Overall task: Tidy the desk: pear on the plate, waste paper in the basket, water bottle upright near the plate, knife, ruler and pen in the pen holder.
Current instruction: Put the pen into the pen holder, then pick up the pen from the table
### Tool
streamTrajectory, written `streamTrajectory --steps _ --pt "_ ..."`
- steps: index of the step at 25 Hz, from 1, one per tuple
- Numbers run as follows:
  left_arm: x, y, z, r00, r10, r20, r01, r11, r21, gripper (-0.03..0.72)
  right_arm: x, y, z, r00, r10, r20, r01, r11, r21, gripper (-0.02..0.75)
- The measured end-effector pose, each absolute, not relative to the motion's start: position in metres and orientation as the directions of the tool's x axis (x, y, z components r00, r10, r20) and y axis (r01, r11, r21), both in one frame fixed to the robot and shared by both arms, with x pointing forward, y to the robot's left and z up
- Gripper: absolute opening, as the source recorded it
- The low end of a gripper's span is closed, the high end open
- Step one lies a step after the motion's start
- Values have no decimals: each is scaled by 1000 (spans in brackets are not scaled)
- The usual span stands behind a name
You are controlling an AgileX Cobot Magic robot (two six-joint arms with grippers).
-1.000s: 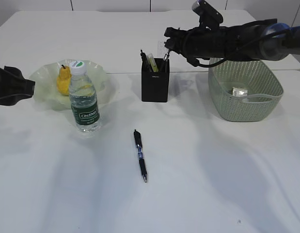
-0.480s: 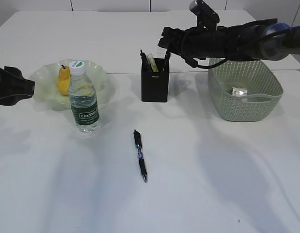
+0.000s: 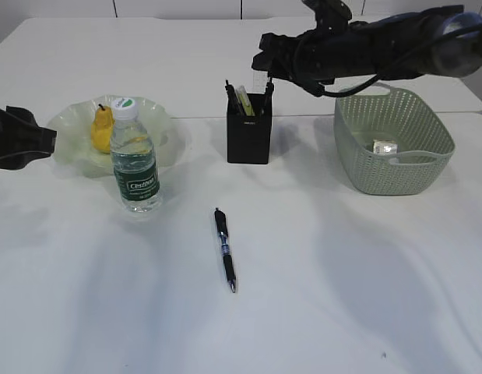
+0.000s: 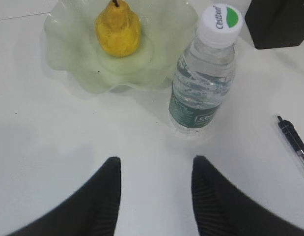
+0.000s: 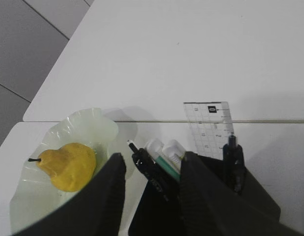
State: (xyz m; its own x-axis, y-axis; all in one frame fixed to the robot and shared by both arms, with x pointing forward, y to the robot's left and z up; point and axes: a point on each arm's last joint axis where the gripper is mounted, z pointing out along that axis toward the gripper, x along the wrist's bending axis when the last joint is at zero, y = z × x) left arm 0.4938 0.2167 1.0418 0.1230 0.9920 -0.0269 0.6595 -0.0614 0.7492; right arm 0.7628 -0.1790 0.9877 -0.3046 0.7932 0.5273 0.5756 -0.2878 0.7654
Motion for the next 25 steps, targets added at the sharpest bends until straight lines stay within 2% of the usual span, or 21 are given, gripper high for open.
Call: streamTrajectory --steps 11,25 --pt "494 217 1042 124 992 -24 659 -64 750 325 734 -185 1077 -363 734 574 533 -342 774 283" --pt "490 218 1049 119 992 -45 642 -43 766 323 665 -212 1123 -355 730 584 534 -354 768 283"
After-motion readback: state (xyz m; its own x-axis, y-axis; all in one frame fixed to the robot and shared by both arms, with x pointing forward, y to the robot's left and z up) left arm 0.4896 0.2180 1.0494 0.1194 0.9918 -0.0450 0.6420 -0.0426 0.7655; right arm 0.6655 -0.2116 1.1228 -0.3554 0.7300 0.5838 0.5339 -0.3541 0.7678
